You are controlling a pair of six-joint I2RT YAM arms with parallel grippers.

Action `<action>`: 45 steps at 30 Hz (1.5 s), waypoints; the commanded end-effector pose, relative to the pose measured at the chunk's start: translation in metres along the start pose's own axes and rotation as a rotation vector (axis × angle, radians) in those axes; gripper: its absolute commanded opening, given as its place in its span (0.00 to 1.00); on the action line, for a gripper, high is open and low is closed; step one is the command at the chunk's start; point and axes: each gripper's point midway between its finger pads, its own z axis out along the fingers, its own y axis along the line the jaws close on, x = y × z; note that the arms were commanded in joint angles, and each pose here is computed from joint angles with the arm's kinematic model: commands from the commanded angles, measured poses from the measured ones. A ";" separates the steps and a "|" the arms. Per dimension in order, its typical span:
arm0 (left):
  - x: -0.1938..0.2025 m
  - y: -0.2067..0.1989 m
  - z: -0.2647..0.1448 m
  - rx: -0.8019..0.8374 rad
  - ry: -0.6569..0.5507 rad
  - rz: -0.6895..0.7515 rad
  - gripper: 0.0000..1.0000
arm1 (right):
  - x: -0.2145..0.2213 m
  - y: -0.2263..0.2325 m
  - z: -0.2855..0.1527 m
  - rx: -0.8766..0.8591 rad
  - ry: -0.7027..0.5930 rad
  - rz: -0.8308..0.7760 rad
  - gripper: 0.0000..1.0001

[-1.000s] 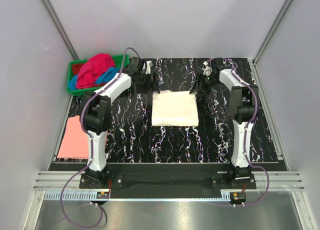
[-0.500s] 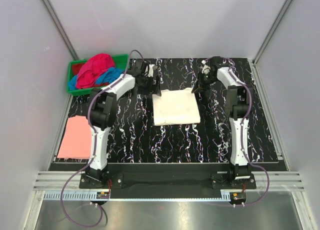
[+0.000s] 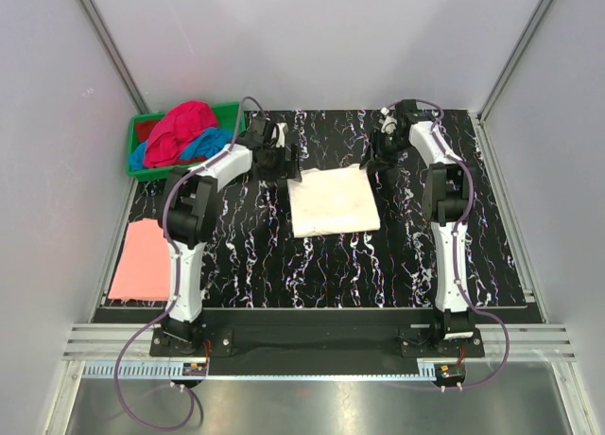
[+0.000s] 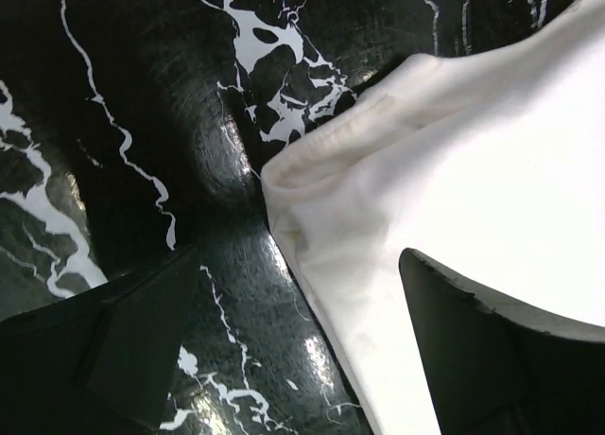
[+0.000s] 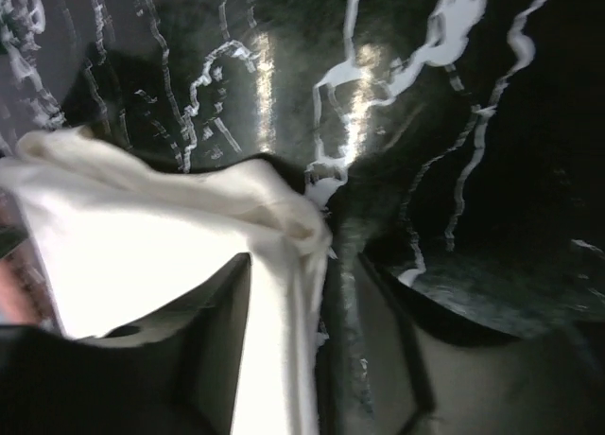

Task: Fold and stack the t-shirts
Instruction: Fold the tshirt, then neatly place the folded tshirt to the corner

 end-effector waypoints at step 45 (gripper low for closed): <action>0.089 -0.007 -0.272 0.190 -0.392 -0.477 0.90 | 0.256 0.227 0.004 0.197 -0.390 -1.700 0.79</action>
